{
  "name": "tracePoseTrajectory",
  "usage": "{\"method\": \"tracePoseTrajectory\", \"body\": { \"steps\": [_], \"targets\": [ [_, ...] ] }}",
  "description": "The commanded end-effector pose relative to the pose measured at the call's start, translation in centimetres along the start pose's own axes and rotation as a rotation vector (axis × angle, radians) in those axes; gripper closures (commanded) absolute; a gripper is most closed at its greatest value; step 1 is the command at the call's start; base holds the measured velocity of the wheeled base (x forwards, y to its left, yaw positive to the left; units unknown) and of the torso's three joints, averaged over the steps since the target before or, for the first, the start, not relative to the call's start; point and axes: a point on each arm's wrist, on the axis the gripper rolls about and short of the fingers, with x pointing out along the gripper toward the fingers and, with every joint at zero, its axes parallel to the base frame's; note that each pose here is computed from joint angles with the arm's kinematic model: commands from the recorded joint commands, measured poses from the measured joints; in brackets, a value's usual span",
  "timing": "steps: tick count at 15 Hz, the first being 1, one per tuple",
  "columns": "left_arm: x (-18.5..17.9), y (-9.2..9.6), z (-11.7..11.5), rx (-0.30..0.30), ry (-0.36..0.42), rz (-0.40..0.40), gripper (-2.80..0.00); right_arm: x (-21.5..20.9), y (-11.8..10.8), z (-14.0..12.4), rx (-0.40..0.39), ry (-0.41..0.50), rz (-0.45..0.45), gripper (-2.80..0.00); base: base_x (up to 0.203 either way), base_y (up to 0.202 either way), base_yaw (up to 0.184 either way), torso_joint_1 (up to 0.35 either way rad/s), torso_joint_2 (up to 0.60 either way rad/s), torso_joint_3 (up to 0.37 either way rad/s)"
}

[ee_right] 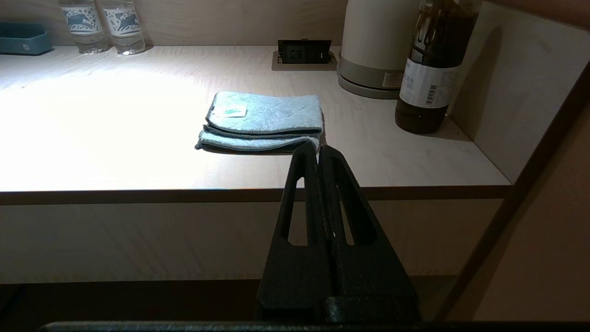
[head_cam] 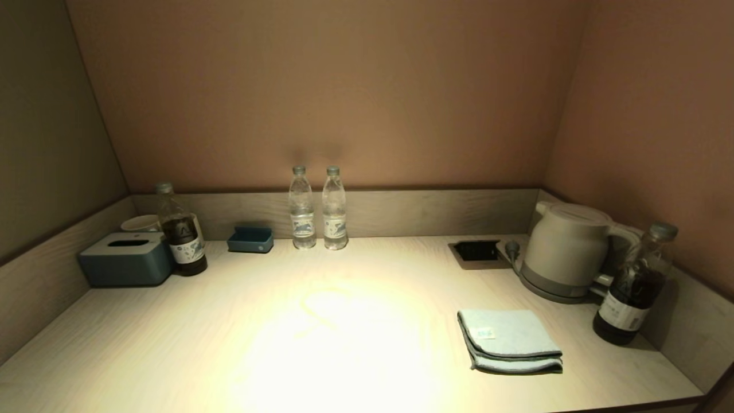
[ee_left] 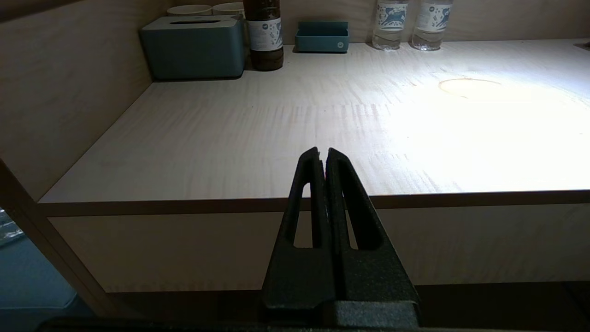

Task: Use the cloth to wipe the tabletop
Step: Pick up the tablecloth

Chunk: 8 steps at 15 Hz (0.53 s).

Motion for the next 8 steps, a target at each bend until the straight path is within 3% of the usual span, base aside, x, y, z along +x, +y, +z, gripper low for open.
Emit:
{"method": "tracePoseTrajectory", "body": {
  "steps": [1,5,8],
  "targets": [
    [0.0,0.0,0.0,-0.001,0.000,0.000,0.00,0.0,0.0,0.0,-0.002,0.001,0.001,0.00,0.000,0.000,0.000,0.000,0.00,0.000],
    [0.0,0.0,0.0,-0.001,0.000,0.000,0.00,-0.2,0.0,0.6,-0.023,-0.015,-0.005,0.00,0.000,0.000,0.000,0.000,0.00,0.000],
    [0.0,0.0,0.0,-0.001,0.000,0.000,0.00,-1.4,0.0,3.3,-0.023,-0.053,0.002,0.00,0.000,0.000,0.000,0.000,0.00,0.000]
  ]
}}
